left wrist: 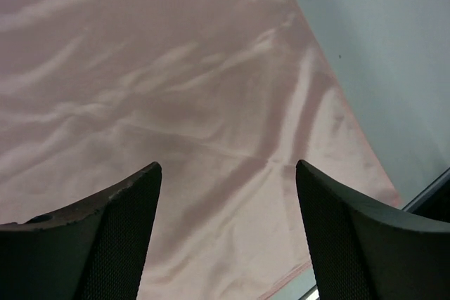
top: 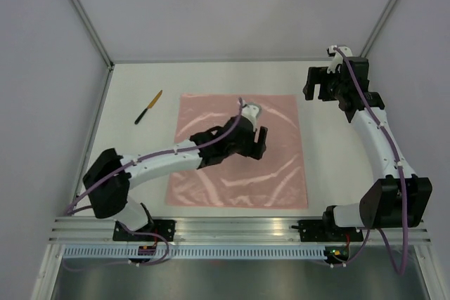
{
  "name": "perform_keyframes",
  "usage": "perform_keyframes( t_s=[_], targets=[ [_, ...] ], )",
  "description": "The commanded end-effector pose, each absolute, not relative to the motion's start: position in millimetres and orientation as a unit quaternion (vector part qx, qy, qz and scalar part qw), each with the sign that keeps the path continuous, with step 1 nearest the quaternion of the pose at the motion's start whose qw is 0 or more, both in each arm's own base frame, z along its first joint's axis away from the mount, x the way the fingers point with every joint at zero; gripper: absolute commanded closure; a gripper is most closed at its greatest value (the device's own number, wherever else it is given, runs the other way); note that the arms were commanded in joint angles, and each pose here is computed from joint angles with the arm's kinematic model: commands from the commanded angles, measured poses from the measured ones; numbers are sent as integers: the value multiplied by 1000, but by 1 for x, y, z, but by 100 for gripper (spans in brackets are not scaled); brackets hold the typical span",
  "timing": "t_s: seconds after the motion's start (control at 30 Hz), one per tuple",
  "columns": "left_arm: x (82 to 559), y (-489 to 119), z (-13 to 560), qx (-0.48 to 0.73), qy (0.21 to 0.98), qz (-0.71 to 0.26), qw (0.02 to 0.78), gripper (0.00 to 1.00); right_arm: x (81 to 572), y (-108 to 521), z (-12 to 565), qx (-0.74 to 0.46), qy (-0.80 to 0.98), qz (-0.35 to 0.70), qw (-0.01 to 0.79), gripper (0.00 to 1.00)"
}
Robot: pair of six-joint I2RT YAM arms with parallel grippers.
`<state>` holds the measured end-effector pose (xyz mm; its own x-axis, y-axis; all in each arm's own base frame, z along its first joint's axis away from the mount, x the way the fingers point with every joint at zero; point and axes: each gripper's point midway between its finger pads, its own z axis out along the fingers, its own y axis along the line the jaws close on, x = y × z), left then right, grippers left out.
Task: Fold the napkin, place the utensils inside, and roll it up
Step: Fold the napkin
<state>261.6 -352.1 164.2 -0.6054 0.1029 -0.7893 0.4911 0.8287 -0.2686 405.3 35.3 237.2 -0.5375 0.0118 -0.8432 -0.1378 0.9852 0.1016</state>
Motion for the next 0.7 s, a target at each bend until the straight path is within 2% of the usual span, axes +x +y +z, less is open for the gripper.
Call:
perform_keyframes(
  t_s=[0.0,0.13,0.37,0.67],
  targets=[
    [245,-407,166,221,840,-238,435,21,408,26,248,-15,873,62,483,2],
    [198,-463,150,285,824,-262,413,27,409,25,246,-13,875,61,481,2],
    [140,-512,122,361,802,-271,390,34,409,26,247,-13,873,65,483,2],
    [105,-538,88,410,789,-271,369,40,409,28,242,-13,877,69,476,2]
  ],
)
